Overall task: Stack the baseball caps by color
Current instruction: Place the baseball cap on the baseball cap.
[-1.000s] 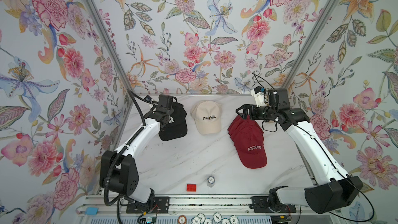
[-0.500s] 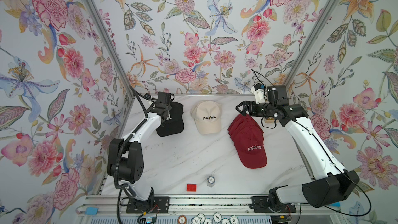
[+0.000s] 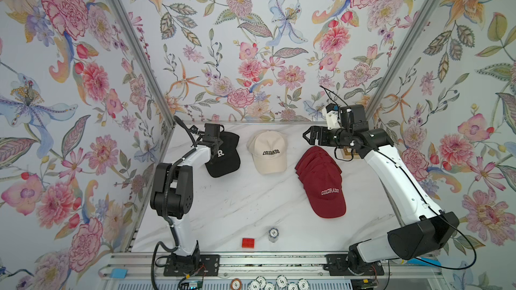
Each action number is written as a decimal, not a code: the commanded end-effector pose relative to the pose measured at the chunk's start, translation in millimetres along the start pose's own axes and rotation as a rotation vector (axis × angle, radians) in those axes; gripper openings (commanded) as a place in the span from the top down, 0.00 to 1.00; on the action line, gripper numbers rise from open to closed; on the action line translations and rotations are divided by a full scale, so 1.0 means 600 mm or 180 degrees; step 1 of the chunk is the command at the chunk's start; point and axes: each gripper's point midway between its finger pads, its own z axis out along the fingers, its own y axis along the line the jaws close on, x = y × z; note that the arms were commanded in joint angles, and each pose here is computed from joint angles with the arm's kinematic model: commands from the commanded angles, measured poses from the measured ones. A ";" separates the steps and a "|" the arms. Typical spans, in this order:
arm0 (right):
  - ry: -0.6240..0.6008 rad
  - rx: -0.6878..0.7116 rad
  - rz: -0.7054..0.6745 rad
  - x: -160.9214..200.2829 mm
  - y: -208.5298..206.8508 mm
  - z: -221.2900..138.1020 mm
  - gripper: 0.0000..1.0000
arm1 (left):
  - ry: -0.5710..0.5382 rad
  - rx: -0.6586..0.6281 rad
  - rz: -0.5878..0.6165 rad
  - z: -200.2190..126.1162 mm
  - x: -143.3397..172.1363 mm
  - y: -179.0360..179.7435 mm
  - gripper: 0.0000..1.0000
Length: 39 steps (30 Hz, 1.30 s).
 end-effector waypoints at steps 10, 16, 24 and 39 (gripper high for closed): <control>0.0045 0.0168 0.0054 0.007 -0.003 -0.006 0.01 | 0.0131 -0.0035 0.0174 0.022 0.030 -0.001 1.00; 0.0045 0.0162 0.0039 0.006 -0.001 -0.005 0.01 | 0.0110 -0.0096 0.0336 0.017 0.038 -0.011 0.93; 0.0050 0.0176 0.0018 0.010 -0.004 -0.012 0.01 | 0.0037 -0.0058 0.0445 0.004 0.034 -0.032 0.90; 0.0051 0.0205 0.0025 0.023 -0.009 -0.023 0.01 | 0.0036 0.0283 0.0508 -0.050 0.029 -0.088 1.00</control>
